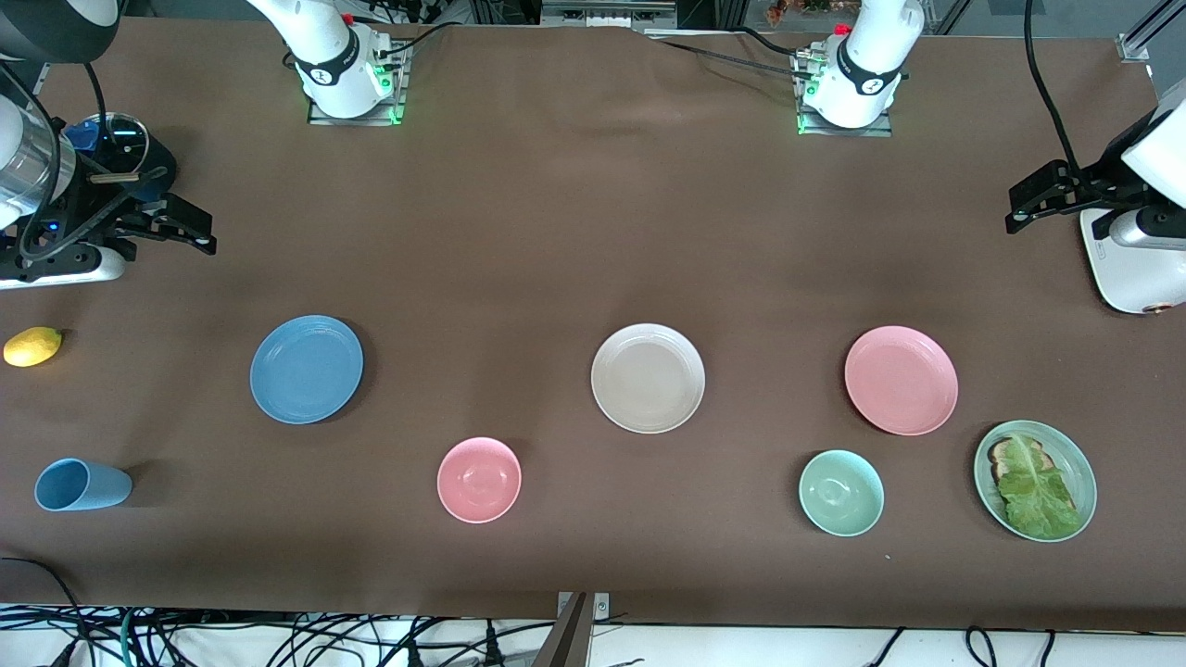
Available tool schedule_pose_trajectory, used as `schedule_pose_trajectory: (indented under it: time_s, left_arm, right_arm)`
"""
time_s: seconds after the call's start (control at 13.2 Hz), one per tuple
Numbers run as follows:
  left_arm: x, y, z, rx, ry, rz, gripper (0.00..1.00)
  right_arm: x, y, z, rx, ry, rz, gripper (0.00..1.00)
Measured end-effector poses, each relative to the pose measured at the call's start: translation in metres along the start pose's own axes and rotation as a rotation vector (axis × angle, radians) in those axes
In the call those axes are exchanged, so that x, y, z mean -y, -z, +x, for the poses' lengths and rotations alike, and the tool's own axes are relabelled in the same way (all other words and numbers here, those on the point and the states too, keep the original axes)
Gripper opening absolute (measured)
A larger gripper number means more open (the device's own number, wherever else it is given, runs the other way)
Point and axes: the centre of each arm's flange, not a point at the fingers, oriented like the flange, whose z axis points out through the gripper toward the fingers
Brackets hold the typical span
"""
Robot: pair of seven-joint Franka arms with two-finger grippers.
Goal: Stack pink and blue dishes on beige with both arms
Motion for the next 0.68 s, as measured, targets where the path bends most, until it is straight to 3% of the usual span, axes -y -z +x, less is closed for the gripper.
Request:
schedule_pose_trajectory:
  time_s: [0.68]
  left_arm:
    - [0.0001,-0.0090,0.0052,0.016,0.000,0.000,1.00]
  right_arm:
    - [-0.0013,-0.0036,-0.0001,0.006,-0.002,0.000,1.00]
